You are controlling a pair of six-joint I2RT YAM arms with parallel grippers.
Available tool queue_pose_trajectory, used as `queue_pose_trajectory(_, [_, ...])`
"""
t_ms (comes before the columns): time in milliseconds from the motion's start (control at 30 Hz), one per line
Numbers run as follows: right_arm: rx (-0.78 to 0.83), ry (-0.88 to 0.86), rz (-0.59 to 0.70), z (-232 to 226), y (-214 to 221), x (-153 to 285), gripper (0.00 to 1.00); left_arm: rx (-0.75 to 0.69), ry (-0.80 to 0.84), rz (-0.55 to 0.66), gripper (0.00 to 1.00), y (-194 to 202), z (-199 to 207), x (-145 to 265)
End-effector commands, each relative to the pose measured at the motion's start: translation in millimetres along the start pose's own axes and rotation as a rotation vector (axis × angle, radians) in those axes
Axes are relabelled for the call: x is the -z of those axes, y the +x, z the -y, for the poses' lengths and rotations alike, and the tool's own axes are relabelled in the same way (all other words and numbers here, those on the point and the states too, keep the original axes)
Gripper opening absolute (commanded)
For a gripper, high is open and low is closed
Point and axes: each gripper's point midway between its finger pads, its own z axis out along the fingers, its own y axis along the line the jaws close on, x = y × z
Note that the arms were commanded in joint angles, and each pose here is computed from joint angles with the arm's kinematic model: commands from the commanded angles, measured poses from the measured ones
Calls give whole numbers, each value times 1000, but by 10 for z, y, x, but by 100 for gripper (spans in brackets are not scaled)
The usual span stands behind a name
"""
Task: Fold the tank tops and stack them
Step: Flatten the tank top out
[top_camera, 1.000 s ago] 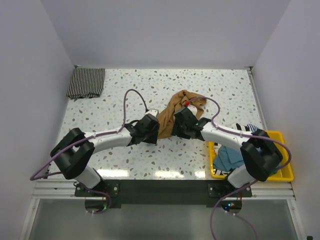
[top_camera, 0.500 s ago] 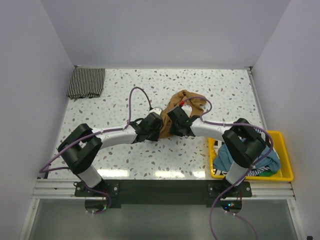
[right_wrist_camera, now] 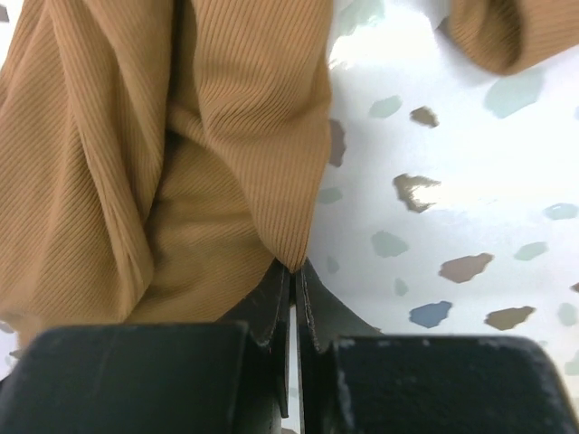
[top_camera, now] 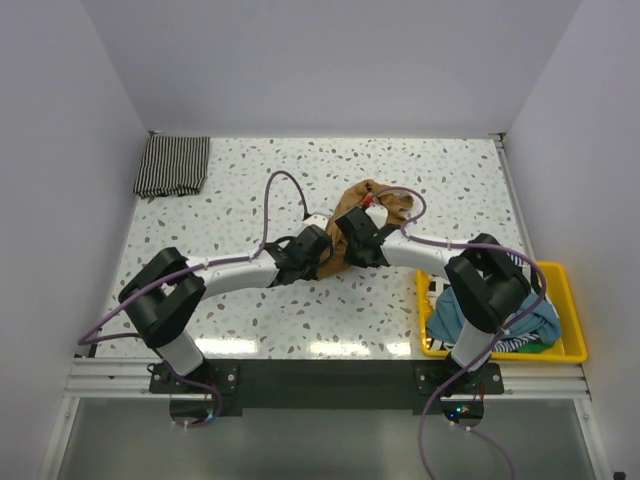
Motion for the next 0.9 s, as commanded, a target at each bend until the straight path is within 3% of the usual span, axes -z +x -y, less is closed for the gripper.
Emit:
queue_pose_trajectory(0, [19, 67, 68, 126, -309, 123, 0, 45, -50, 123, 0, -461, -41, 202])
queue_pose_trajectory(100, [16, 100, 60, 303, -400, 134, 0, 111, -82, 168, 0, -638, -198, 395])
queue_pose_trajectory(267, [-9, 171, 27, 719, -571, 98, 0, 376, -25, 186, 0, -730, -706, 543])
queue_pose_trajectory(433, [11, 194, 23, 811, -687, 139, 0, 526, -8, 177, 0, -534, -1081, 577])
queue_pose_trajectory(500, [20, 190, 9, 789, -681, 134, 0, 573, -6, 119, 0, -332, -1176, 474])
queue_pose_trajectory(667, [19, 145, 16, 763, -653, 271, 35, 645, 27, 48, 0, -63, -1258, 252])
queue_pose_trajectory(733, [24, 130, -4, 758, -523, 331, 42, 660, 16, 35, 0, 9, -1283, 199])
queue_pose_trajectory(867, [47, 118, -6, 712, -292, 495, 43, 681, 23, 32, 0, 20, -1297, 163])
